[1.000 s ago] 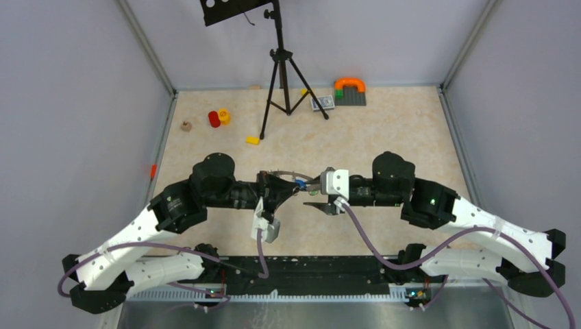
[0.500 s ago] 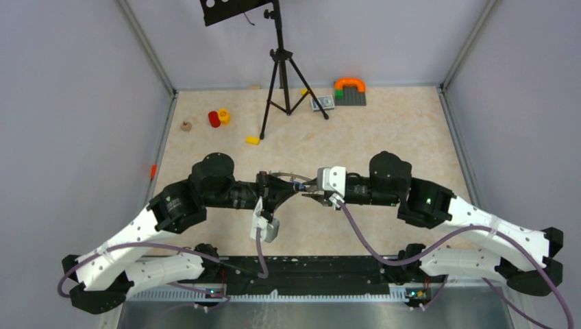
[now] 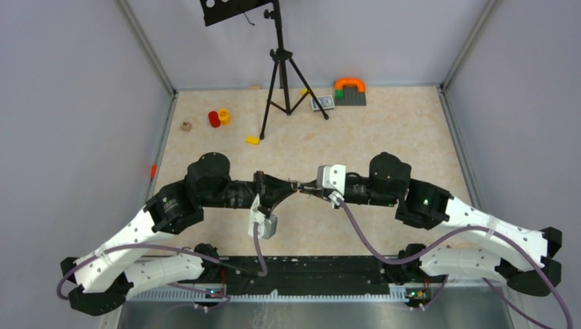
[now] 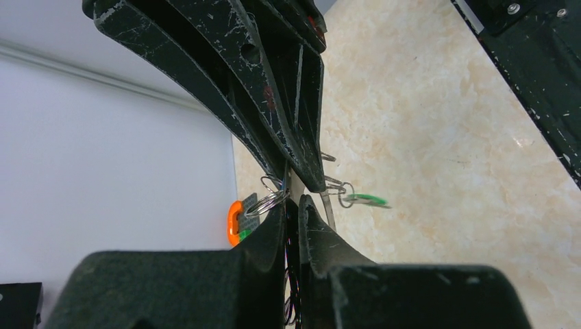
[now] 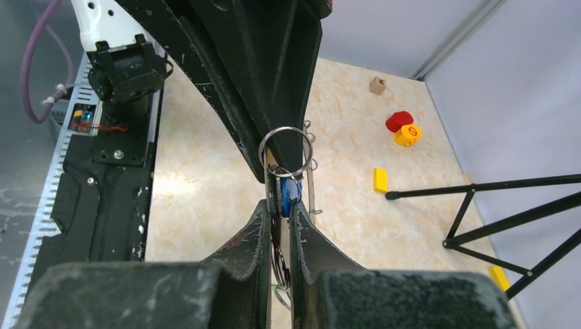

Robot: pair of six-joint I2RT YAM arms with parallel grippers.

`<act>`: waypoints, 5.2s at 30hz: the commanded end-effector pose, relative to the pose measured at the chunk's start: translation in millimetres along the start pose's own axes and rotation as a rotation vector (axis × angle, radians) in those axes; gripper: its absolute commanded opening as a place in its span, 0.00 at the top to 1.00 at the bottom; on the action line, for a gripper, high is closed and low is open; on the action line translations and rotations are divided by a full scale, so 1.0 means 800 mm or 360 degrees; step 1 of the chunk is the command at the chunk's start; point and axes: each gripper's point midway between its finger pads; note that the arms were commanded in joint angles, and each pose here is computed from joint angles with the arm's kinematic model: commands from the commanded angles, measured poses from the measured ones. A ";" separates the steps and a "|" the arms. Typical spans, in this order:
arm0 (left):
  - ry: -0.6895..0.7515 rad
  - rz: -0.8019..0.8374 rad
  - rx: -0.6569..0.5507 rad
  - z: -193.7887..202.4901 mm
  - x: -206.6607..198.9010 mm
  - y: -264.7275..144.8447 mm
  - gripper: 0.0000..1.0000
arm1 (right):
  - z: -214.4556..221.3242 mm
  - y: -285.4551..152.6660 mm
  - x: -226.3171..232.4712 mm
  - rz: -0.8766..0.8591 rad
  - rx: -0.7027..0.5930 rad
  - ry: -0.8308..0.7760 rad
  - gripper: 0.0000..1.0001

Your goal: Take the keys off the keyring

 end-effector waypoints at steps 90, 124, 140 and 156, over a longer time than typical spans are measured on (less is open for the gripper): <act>0.0070 -0.0133 -0.0225 -0.059 0.005 -0.049 0.57 | -0.045 -0.046 -0.005 -0.0011 -0.0007 0.0038 1.00; 0.0044 -0.0017 -0.0344 -0.068 0.004 -0.021 0.45 | -0.078 -0.029 0.007 -0.0235 0.0180 0.0441 1.00; 0.0050 -0.0007 -0.0236 -0.048 0.006 -0.012 0.58 | -0.095 -0.033 0.011 -0.0281 0.0094 0.0460 1.00; 0.0065 -0.0069 -0.0152 -0.040 0.014 -0.019 0.75 | -0.090 -0.035 0.012 -0.0272 0.0113 0.0461 1.00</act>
Point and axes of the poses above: each gripper's point midway between its finger pads, its own y axis out along the fingers, its own x axis along the line the jaws close on, z = x × y, and after that the axes turned 3 degrees about -y, right-handed
